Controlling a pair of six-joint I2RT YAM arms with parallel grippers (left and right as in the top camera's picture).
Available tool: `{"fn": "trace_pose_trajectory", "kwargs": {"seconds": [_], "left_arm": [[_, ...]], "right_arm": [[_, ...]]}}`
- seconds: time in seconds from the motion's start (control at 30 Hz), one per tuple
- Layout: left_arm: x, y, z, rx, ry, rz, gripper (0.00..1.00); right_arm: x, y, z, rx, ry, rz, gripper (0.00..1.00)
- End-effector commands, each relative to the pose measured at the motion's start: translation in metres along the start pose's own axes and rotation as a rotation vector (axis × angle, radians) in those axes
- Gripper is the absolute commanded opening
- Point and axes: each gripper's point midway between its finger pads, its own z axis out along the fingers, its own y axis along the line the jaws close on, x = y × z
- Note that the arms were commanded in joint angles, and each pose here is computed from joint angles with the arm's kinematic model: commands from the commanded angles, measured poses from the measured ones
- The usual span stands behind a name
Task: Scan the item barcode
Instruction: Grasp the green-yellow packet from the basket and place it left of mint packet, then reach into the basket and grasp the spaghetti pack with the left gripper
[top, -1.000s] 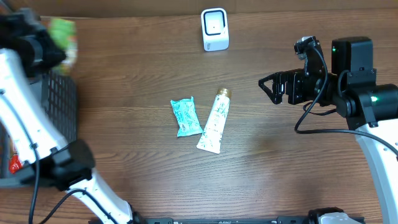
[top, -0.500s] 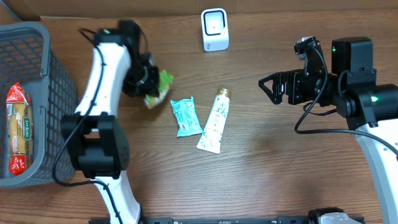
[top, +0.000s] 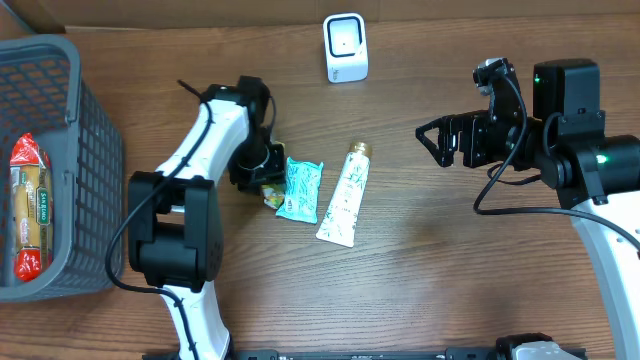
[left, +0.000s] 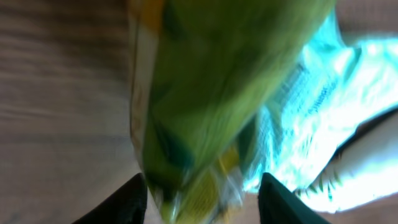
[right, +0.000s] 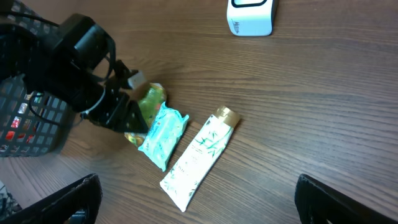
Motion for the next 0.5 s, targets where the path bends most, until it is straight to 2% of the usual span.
{"fn": "trace_pose_trajectory", "kwargs": {"seconds": [0.0,0.13,0.27,0.33,0.47], "left_arm": [[-0.007,-0.007,-0.023,0.011,-0.026,0.041,0.5],[-0.024,-0.011,-0.079,0.037,-0.116,0.05,0.5],[-0.038,-0.011,-0.158,0.071,-0.273,0.075,0.49],[-0.04,-0.001,-0.2,0.076,-0.371,0.064,0.5],[-0.041,0.043,-0.267,0.033,-0.559,-0.028,0.59]], "right_arm": [[-0.008,0.002,-0.004,0.002,-0.025,-0.015,1.0],[-0.008,0.002,-0.004,0.002,-0.025,-0.015,1.0],[-0.008,0.002,-0.004,0.002,-0.024,-0.015,1.0],[-0.007,0.002,-0.004,0.002,-0.022,-0.013,1.0],[-0.007,0.002,-0.004,0.002,-0.02,-0.012,1.0]]}}
